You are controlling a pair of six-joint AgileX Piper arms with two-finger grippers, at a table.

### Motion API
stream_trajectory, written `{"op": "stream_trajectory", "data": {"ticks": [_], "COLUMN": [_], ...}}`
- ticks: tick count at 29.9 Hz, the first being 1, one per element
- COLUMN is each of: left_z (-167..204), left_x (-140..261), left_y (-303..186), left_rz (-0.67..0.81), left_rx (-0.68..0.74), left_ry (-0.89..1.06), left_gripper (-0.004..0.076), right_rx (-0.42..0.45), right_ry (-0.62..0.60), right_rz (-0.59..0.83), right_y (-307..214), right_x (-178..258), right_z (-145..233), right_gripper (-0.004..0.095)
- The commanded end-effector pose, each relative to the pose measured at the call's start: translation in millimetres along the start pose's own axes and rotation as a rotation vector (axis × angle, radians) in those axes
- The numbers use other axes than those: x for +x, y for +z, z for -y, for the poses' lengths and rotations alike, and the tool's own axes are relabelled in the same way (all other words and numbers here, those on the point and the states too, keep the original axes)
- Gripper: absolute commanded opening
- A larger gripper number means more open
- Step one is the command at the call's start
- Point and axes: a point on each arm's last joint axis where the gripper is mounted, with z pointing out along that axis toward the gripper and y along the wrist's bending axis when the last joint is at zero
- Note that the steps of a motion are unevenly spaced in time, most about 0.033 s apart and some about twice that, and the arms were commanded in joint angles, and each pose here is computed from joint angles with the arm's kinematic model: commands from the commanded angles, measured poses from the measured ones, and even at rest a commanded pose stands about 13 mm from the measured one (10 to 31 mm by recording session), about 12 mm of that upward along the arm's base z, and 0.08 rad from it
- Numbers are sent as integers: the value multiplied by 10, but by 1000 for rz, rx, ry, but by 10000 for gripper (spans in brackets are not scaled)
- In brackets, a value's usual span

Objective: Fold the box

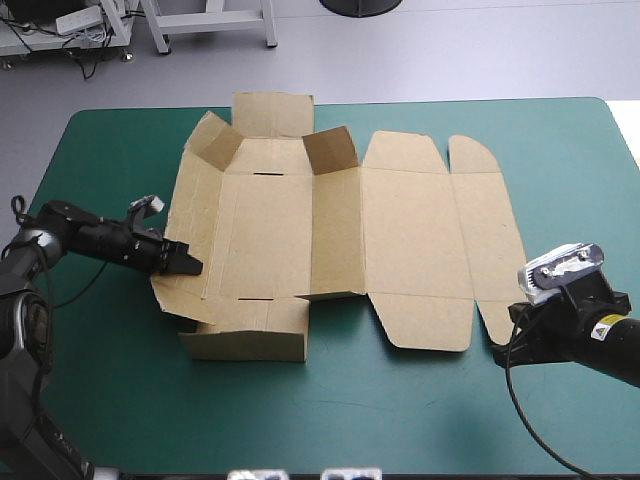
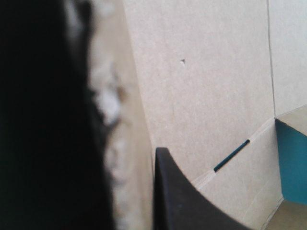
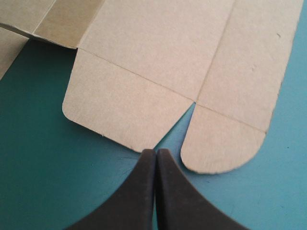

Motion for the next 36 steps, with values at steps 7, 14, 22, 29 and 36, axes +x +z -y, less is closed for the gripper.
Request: {"op": "stream_trajectory", "data": {"ticks": [7,14,22,29,36], "left_z": [1659,2389,2986,3208,2961], "left_x": [-616,-675,-505,-312,-149], "left_y": [-531,-778,-795,-477,-263], "left_rz": [55,97,213,211,375], "left_rx": [-337,-620,-779,-917,-1118], "left_ry": [745,1131,1407,1579,1597], "left_gripper": [-9,-9,-9,-9,-9], "right_rx": [26,49,35,16,-6], "right_ry": [-13,-58,-85,-102,-26], "right_rz": [179,272,305,304,264], "right_y": [-48,-237,-341,-312,31], "right_x": [-273,-826,-1683,-2204,-2425], "right_z": [37,118,275,388,632], "right_gripper": [-20,-20,-20,-20,-20]}}
